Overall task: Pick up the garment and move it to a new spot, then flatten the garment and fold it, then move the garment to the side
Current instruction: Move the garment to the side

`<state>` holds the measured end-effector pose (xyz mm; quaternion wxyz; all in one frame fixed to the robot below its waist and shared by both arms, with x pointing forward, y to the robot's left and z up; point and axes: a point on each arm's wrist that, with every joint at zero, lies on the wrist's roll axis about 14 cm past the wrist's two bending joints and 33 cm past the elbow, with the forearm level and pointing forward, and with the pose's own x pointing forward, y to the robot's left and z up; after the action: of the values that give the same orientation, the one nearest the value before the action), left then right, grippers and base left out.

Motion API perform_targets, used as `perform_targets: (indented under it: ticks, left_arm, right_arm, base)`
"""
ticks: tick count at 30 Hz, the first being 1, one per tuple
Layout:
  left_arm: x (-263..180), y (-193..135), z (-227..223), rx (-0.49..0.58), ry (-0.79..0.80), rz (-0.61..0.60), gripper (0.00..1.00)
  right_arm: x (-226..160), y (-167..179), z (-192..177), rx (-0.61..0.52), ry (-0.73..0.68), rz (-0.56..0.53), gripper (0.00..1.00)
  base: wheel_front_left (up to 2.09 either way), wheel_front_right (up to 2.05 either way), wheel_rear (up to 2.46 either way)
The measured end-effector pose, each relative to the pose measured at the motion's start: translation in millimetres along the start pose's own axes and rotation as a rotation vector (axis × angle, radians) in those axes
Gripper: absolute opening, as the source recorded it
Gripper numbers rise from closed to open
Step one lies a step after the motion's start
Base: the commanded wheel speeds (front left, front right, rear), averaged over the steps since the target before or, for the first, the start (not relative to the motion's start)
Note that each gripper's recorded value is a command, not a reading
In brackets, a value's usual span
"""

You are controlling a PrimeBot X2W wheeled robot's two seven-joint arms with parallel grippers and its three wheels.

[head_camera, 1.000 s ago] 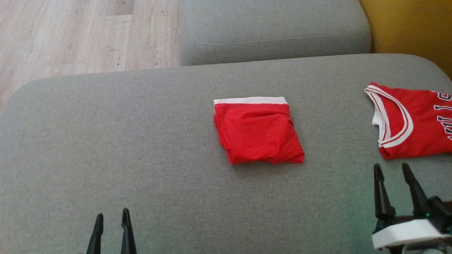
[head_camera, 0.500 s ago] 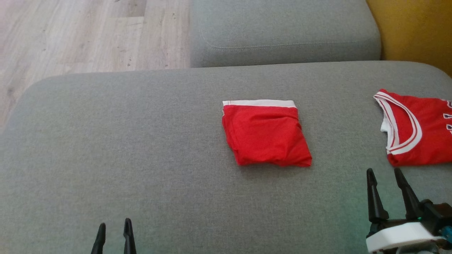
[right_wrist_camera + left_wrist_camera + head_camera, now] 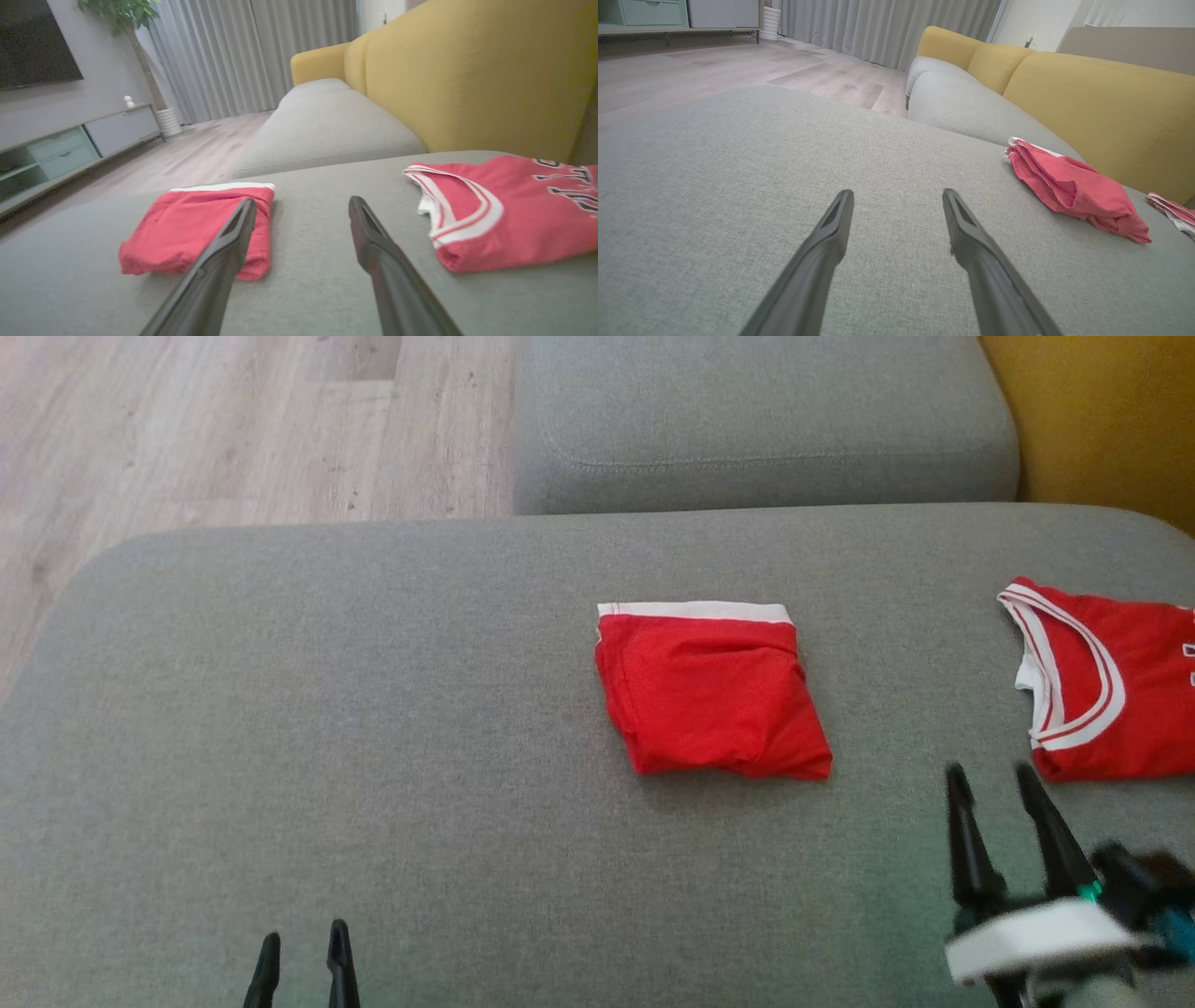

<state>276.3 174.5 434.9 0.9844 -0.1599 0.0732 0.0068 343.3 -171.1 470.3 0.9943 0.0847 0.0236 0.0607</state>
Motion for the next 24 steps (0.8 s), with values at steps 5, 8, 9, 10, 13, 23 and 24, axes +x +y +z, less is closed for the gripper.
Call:
perform_targets:
  ticks: [5, 8, 9, 10, 13, 23, 24]
  left_arm:
    - [2, -2, -3, -0.001, 0.015, -0.004, 1.00]
    - [4, -4, -7, -0.003, 0.032, -0.007, 1.00]
    - [6, -5, -8, -0.005, 0.037, -0.010, 1.00]
    - [8, -6, -8, -0.008, 0.038, -0.012, 1.00]
    - [20, -9, -4, -0.016, 0.028, -0.018, 1.00]
    - [23, 2, -8, -0.068, 0.039, 0.049, 1.00]
    - [21, 6, -8, -0.069, 0.039, 0.065, 1.00]
  right_arm:
    - [37, 24, 29, 0.106, 0.016, 0.079, 1.00]
    - [66, 30, 41, 0.114, 0.095, 0.121, 1.00]
    - [76, 29, 41, 0.126, 0.134, 0.120, 1.00]
    - [85, 28, 36, 0.136, 0.185, 0.115, 1.00]
    - [106, 29, 14, 0.160, 0.332, 0.106, 1.00]
    - [138, 42, -79, 0.241, 0.677, 0.049, 1.00]
    - [138, 44, -87, 0.246, 0.701, 0.045, 1.00]
  base:
    - [0.00, 0.00, 0.00]
    - [0.00, 0.00, 0.00]
    - [0.00, 0.00, 0.00]
    - [0.00, 0.00, 0.00]
    - [0.00, 0.00, 0.00]
    - [0.00, 0.00, 0.00]
    - [0.00, 0.00, 0.00]
